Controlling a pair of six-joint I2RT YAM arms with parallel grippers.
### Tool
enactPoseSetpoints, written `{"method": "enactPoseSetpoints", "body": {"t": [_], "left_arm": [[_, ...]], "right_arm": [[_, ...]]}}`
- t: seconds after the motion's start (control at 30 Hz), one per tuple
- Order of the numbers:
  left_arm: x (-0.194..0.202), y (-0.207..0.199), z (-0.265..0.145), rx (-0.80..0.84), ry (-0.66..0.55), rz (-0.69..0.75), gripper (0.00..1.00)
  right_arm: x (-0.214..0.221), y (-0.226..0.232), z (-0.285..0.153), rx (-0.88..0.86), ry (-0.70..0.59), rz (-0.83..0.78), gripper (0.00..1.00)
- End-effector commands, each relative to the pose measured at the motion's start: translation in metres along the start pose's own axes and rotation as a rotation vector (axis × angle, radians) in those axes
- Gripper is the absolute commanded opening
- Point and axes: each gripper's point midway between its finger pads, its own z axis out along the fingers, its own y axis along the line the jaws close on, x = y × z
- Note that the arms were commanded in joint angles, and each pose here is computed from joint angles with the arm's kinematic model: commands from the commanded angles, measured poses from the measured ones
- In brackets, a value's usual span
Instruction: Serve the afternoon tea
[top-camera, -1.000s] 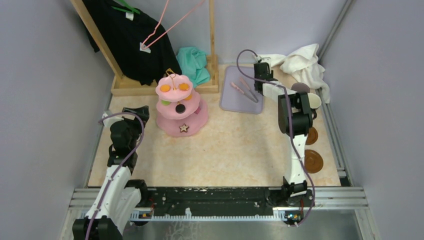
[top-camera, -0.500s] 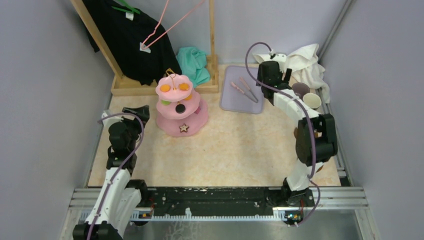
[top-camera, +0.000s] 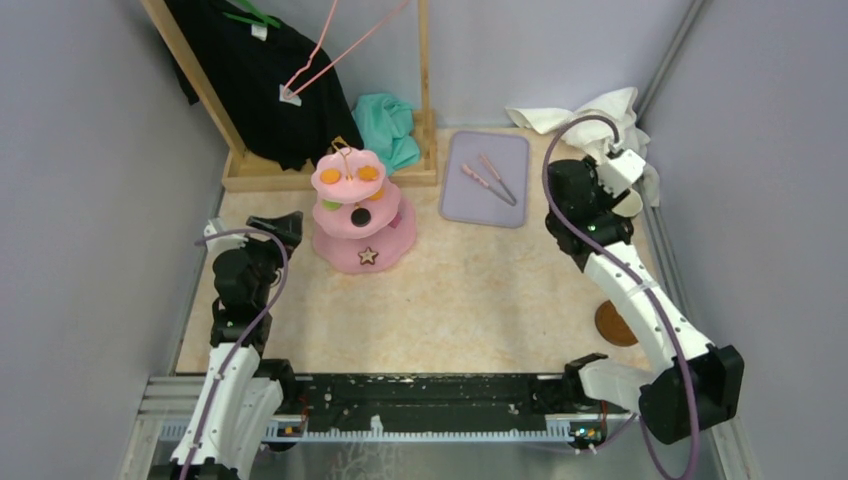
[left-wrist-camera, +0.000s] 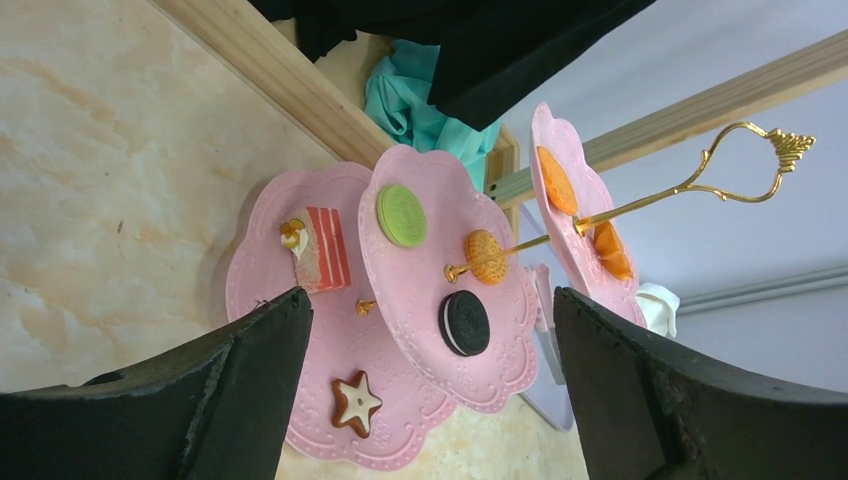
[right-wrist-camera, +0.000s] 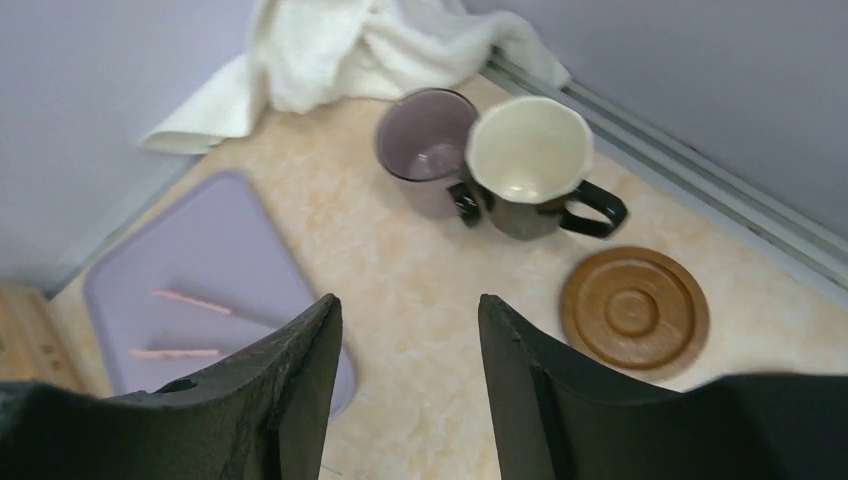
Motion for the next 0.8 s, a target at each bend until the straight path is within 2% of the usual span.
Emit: {"method": "enactPoseSetpoints", "body": {"t": [0.0,0.2,0.53,0.77], "left_arm": [[-0.006,-0.019,-0.003,0.063,0.007,0.022,0.95],[-0.007,-0.024,-0.003,0.078,0.006,0.052,0.95],[-0.001,-0.026,-0.002,0.096,0.028,0.042,0.95],[-0.006,-0.033,-0.004,0.114,0.014,0.043,0.94]], "right_arm": [[0.03,-0.073,0.008,0.291,0.069,0.096,0.53],[0.074,-0.138,0.03,0.539,0.187,0.18,0.54],[0.108,-0.213,0.058,0.671,0.293,0.401,0.54],[0.13,-0.241,0.08,0.742,0.377,0.547,0.54]]}}
